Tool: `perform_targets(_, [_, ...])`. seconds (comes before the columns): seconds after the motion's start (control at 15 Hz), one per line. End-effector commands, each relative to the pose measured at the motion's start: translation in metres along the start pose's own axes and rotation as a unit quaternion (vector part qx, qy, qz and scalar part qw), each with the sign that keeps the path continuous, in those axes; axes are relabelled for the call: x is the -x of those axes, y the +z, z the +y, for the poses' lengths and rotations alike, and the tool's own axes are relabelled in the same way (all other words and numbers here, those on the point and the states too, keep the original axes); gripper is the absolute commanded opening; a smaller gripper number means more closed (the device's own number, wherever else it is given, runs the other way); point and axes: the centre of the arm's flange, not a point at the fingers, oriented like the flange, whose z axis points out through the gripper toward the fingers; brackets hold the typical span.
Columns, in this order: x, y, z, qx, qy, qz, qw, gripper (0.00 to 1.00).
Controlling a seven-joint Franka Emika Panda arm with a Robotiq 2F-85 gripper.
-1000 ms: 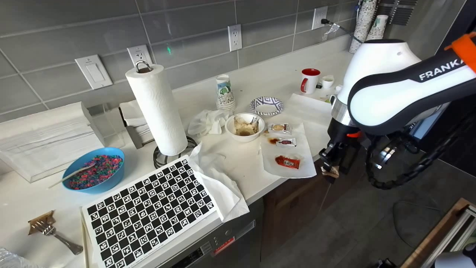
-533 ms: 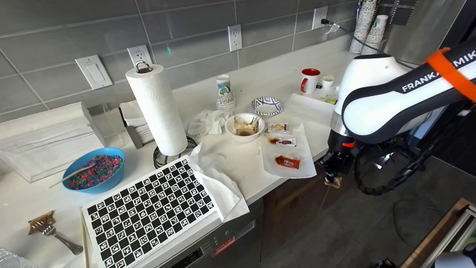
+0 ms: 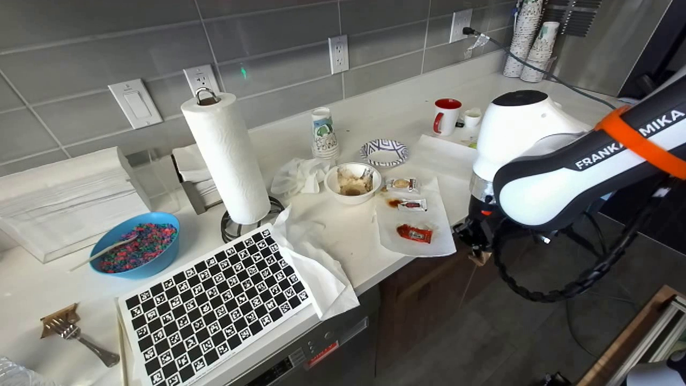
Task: Put the small tissue in the rubbish can
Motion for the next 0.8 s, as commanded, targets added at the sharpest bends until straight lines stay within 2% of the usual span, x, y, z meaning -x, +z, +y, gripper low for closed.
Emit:
perform_targets(0.0, [0.039,0.038,0.020,0.016,0.056,0.019,0.9981,0.00])
perform_targets(0.33, [0.031,0.064,0.018,0.030,0.107,0.044,0.9928,0.00])
perform_targets(0.6, [0.028,0.089,0.021,0.027,0.135,0.046,0.9894,0.00])
perform_targets(0.67, [-0.001,0.048,-0.002,0.035,0.115,0.049,0.9916,0.01])
perform_targets(0.73, [0.000,0.054,0.000,0.035,0.122,0.046,0.9909,0.01])
